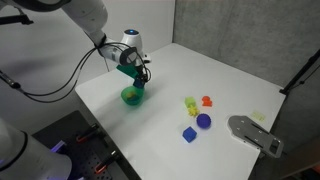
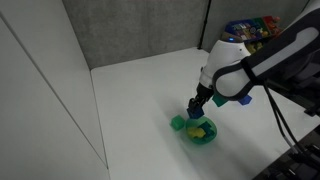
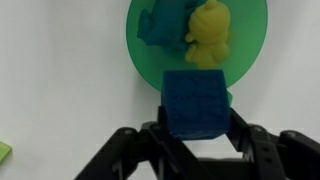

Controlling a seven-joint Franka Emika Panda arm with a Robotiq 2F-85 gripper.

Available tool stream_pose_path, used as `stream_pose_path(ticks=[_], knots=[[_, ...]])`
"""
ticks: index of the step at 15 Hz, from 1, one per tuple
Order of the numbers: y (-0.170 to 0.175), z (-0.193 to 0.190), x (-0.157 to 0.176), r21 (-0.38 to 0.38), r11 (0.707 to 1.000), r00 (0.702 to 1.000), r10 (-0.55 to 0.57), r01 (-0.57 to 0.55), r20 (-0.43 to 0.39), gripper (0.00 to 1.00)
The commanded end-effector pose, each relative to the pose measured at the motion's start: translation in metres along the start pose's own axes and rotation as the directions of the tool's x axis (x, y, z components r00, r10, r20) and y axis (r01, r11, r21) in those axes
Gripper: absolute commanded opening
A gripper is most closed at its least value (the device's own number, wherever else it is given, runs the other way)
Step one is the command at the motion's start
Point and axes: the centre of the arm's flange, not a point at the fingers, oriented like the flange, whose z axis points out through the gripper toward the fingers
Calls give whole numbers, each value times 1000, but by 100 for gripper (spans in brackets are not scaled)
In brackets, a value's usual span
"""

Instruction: Pick up the top yellow toy from the green bowl and put it on the table, pick up the blue block from the green bowl and put it on the blue block on the table

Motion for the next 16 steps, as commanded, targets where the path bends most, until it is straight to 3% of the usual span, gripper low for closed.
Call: stream_pose_path(ticks=[1,10,16], knots=[[21,-48,8,17,1000,1000,26,-26,-1,33],[137,-84,16,-119,980,987,161,-158,15,33],[245,-82,4,-259,932,962,270,-253,34,33]])
